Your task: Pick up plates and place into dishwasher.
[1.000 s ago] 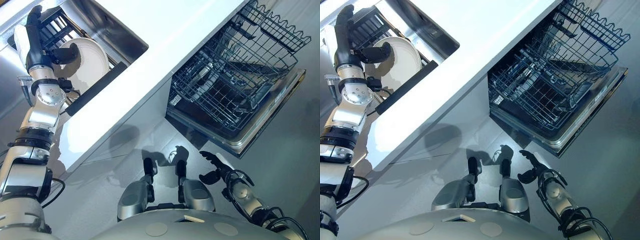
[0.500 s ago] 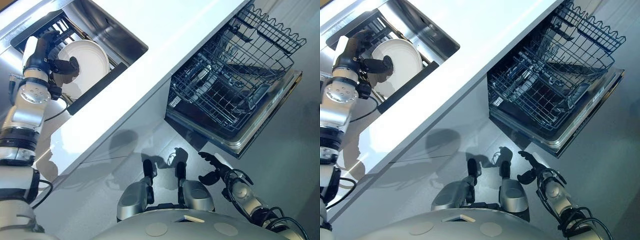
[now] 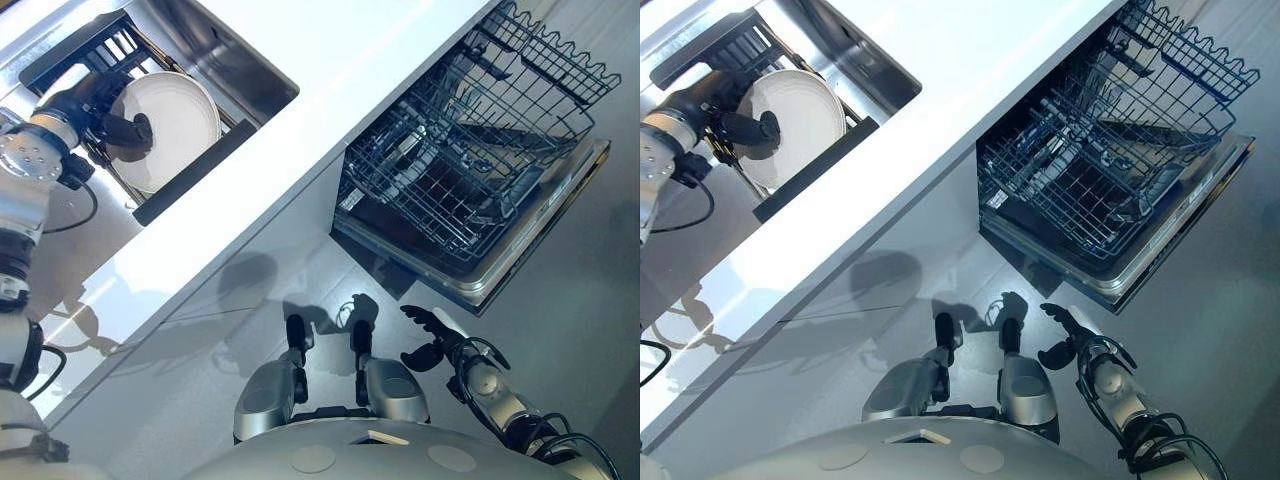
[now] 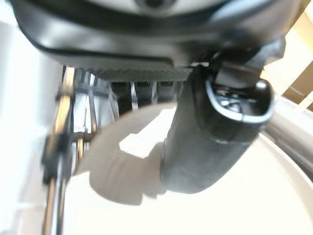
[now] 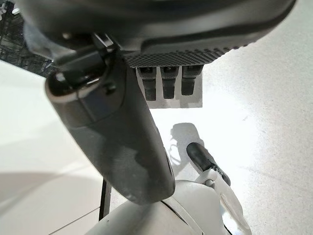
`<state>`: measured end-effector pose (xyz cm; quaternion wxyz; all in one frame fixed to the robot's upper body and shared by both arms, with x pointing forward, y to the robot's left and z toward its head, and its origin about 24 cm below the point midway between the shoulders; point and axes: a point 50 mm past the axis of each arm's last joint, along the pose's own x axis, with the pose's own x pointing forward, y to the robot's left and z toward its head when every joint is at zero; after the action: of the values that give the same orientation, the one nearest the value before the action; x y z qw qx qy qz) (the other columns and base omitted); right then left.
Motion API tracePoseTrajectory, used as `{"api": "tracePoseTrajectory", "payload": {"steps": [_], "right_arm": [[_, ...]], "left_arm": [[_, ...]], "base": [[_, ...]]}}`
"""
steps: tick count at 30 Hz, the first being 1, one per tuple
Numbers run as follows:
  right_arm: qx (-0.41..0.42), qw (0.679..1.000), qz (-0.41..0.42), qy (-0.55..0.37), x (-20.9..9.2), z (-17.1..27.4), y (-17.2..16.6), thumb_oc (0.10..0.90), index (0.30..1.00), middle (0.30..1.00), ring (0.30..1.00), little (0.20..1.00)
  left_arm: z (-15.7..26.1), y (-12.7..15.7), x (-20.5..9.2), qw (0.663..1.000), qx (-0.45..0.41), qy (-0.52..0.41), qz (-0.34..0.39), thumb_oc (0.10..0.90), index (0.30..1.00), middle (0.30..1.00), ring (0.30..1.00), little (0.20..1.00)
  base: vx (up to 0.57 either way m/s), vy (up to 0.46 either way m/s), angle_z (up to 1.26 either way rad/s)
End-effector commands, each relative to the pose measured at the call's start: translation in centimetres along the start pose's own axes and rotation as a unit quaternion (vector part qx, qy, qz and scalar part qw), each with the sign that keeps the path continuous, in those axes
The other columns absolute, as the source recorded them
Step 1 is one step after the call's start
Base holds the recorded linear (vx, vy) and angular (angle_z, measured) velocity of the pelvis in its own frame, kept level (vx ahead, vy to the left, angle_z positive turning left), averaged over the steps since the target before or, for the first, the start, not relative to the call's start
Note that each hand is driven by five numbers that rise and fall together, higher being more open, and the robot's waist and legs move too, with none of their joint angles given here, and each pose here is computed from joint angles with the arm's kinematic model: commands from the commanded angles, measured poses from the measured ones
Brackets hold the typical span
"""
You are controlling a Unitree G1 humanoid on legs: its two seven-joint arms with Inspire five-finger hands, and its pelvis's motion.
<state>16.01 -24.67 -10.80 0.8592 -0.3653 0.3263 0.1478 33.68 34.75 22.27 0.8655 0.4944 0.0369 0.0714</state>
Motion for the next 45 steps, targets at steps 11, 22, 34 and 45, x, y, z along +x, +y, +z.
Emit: {"api": "tracePoseTrajectory", "payload": {"steps": [11,22,34,45], "right_arm": [[-0.023,0.999,-0.017,0.016,-1.9,-2.8,-1.7,0.800,0.900,0.900,0.900,0.900],[-0.026,1.000,-0.007,0.015,-2.1,-2.7,-0.9,0.800,0.900,0.900,0.900,0.900],[-0.030,0.999,0.002,0.020,-2.3,-3.2,0.2,0.800,0.900,0.900,0.900,0.900],[-0.027,1.000,0.002,-0.006,-1.9,-2.3,0.4,0.800,0.900,0.900,0.900,0.900]], "left_arm": [[2.8,12.3,-4.0,0.899,0.212,-0.054,0.379,0.100,0.300,0.300,0.300,0.200],[1.7,10.5,-4.1,0.898,0.220,-0.068,0.375,0.396,0.554,0.554,0.554,0.496],[4.9,6.8,-5.1,0.790,0.150,-0.257,0.536,0.100,0.300,0.300,0.300,0.200],[8.8,5.2,-5.1,0.711,0.105,-0.349,0.601,0.100,0.300,0.300,0.300,0.200]], "base": [[0.03,0.000,-0.01],[0.03,-0.004,0.02],[0.01,0.009,0.01],[-0.01,0.007,-0.09]]}}
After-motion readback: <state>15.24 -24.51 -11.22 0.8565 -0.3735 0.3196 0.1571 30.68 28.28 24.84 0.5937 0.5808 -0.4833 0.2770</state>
